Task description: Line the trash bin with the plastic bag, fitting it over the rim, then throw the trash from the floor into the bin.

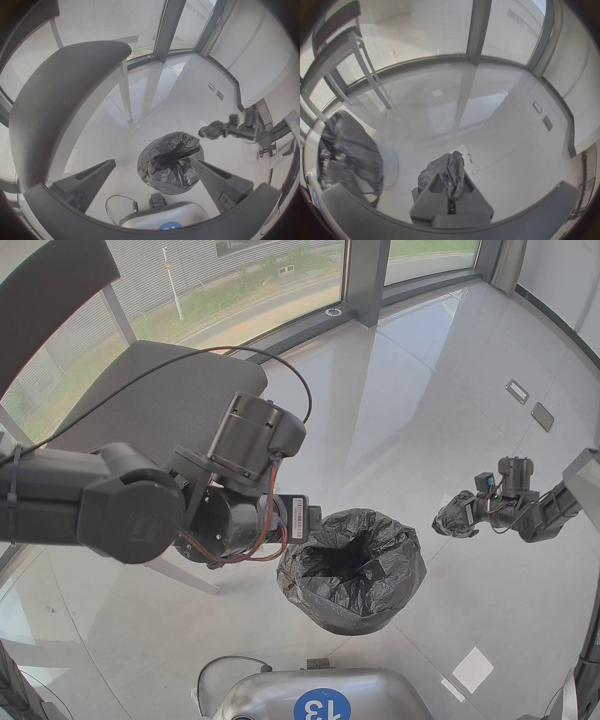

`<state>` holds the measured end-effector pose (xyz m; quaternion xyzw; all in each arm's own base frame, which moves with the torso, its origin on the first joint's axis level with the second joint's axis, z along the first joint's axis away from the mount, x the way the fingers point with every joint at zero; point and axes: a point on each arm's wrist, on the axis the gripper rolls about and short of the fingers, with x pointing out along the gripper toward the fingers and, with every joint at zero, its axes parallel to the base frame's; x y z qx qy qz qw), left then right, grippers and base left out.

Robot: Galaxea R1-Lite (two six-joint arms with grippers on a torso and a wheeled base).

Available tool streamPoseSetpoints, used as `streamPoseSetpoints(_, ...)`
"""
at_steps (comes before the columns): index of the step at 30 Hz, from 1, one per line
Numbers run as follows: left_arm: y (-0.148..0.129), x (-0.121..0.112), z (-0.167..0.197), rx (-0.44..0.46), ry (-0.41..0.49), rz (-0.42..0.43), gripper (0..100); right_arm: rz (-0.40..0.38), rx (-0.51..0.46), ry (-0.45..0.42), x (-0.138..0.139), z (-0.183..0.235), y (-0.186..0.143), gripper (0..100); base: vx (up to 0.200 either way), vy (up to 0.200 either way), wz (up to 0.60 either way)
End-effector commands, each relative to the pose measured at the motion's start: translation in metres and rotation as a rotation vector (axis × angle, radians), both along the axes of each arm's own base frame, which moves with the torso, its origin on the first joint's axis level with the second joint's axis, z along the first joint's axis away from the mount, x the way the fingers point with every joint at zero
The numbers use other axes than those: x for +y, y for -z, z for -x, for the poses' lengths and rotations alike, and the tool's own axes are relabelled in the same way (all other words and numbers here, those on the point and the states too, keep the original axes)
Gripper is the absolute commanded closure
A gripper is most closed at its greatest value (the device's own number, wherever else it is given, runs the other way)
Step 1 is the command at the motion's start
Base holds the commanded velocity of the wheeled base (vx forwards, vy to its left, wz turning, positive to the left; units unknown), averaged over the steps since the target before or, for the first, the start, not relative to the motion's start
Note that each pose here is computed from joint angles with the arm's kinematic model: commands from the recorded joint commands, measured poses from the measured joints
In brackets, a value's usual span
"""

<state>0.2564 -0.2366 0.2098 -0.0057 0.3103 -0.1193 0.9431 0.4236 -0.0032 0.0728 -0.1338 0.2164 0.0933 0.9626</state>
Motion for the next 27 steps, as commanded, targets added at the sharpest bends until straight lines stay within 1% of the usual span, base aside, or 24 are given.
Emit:
streamPoseSetpoints(1, 0.022, 0.007, 0.003, 0.053, -0.014, -0.064, 0, 0.071, -0.211, -0.144, 0.009, 0.109, -0.135, 100, 0.0, 0.0, 0.0)
streamPoseSetpoints(3, 0.023, 0.007, 0.003, 0.055, -0.016, -0.072, 0, 0.064, -0.219, -0.186, 0.02, 0.132, -0.154, 100, 0.0, 0.0, 0.0)
streamPoseSetpoints(5, 0.027, 0.006, 0.002, 0.064, -0.016, -0.08, 0, 0.045, -0.233, -0.256, 0.032, 0.156, -0.171, 100, 0.0, 0.0, 0.0)
streamPoseSetpoints(6, 0.03, 0.006, 0.001, 0.069, -0.017, -0.086, 0, 0.035, -0.232, -0.285, 0.036, 0.164, -0.176, 100, 0.0, 0.0, 0.0)
streamPoseSetpoints(7, 0.03, 0.005, 0.002, 0.069, -0.016, -0.086, 0, 0.034, -0.232, -0.291, 0.038, 0.166, -0.176, 100, 0.0, 0.0, 0.0)
streamPoseSetpoints(8, 0.032, 0.004, 0.001, 0.073, -0.016, -0.093, 0, 0.017, -0.219, -0.349, 0.048, 0.18, -0.181, 100, 0.0, 0.0, 0.0)
streamPoseSetpoints(9, 0.033, 0.004, 0.001, 0.073, -0.018, -0.095, 0, 0.011, -0.211, -0.359, 0.051, 0.183, -0.181, 100, 0.0, 0.0, 0.0)
streamPoseSetpoints(10, 0.036, 0.003, 0.0, 0.079, -0.017, -0.102, 0, -0.008, -0.184, -0.398, 0.06, 0.191, -0.179, 100, 0.0, 0.0, 0.0)
streamPoseSetpoints(11, 0.036, 0.003, 0.0, 0.08, -0.017, -0.103, 0, -0.01, -0.182, -0.4, 0.061, 0.192, -0.178, 100, 0.0, 0.0, 0.0)
streamPoseSetpoints(13, 0.04, 0.0, 0.0, 0.087, -0.016, -0.107, 0, -0.043, -0.153, -0.455, 0.074, 0.199, -0.173, 100, 0.0, 0.0, 0.0)
streamPoseSetpoints(14, 0.04, 0.0, 0.0, 0.088, -0.016, -0.108, 0, -0.045, -0.151, -0.457, 0.075, 0.199, -0.173, 100, 0.0, 0.0, 0.0)
streamPoseSetpoints(16, 0.041, 0.0, 0.001, 0.09, -0.017, -0.105, 0, -0.065, -0.121, -0.522, 0.091, 0.203, -0.168, 100, 0.0, 0.0, 0.0)
streamPoseSetpoints(18, 0.041, 0.0, 0.001, 0.089, -0.019, -0.104, 0, -0.08, -0.108, -0.576, 0.101, 0.206, -0.166, 100, 0.0, 0.0, 0.0)
streamPoseSetpoints(19, 0.041, 0.0, 0.001, 0.089, -0.019, -0.104, 0, -0.08, -0.108, -0.576, 0.101, 0.206, -0.166, 100, 0.0, 0.0, 0.0)
streamPoseSetpoints(20, 0.038, 0.001, 0.002, 0.08, -0.024, -0.104, 0, -0.093, -0.07, -0.633, 0.114, 0.205, -0.159, 100, 0.0, 0.0, 0.0)
streamPoseSetpoints(23, 0.036, 0.002, 0.003, 0.076, -0.023, -0.1, 0, -0.084, -0.001, -0.669, 0.129, 0.197, -0.142, 100, 0.0, 0.0, 0.0)
streamPoseSetpoints(27, 0.035, -0.002, 0.005, 0.067, -0.013, -0.093, 0, -0.071, 0.077, -0.687, 0.143, 0.183, -0.121, 100, 0.0, 0.0, 0.0)
